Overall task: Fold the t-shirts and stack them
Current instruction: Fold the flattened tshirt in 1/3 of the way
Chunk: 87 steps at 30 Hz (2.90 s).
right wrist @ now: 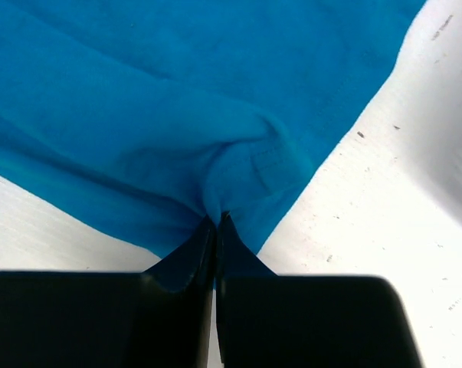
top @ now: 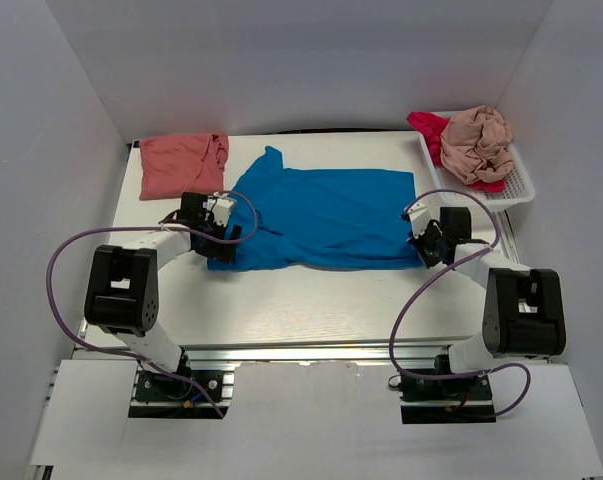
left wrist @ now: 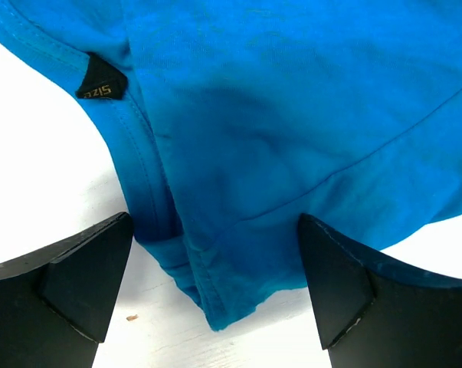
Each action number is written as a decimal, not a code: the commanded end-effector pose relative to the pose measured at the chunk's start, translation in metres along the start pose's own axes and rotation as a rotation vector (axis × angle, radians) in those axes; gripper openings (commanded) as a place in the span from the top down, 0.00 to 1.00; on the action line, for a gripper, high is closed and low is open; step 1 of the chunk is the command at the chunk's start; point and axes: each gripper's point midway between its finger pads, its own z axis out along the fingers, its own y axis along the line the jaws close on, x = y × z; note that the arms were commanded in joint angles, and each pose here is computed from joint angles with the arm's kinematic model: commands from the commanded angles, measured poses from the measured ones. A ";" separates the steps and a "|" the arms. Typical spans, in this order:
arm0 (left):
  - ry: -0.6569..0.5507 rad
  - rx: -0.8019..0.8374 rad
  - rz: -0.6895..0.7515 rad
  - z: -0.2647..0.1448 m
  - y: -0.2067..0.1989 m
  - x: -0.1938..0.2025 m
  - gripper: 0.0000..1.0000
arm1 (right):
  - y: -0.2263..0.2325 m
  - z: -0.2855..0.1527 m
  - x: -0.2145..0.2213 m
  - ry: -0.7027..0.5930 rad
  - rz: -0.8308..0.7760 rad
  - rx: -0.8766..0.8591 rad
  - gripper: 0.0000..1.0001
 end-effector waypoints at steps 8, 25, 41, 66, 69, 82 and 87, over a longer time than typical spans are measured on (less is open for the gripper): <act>-0.076 -0.025 0.000 -0.015 0.007 -0.024 0.02 | -0.045 -0.028 0.029 0.084 0.000 0.144 1.00; -0.112 0.066 0.021 -0.045 -0.009 -0.047 0.06 | -0.048 -0.034 0.020 0.042 0.068 0.131 0.82; 0.052 0.284 0.072 -0.046 -0.043 -0.010 0.70 | -0.045 -0.021 0.031 0.102 0.108 0.090 0.85; 0.113 0.308 0.078 -0.029 -0.044 0.008 0.55 | -0.037 -0.036 0.040 0.125 0.055 0.093 0.33; 0.119 0.307 0.079 -0.027 -0.043 0.009 0.54 | -0.034 -0.035 0.044 0.139 0.056 0.083 0.36; 0.116 0.308 0.082 -0.020 -0.041 0.007 0.64 | -0.024 -0.025 0.047 0.144 0.074 0.016 0.53; 0.121 0.315 0.081 -0.020 -0.042 0.008 0.63 | -0.018 -0.019 0.048 0.150 0.086 -0.033 0.54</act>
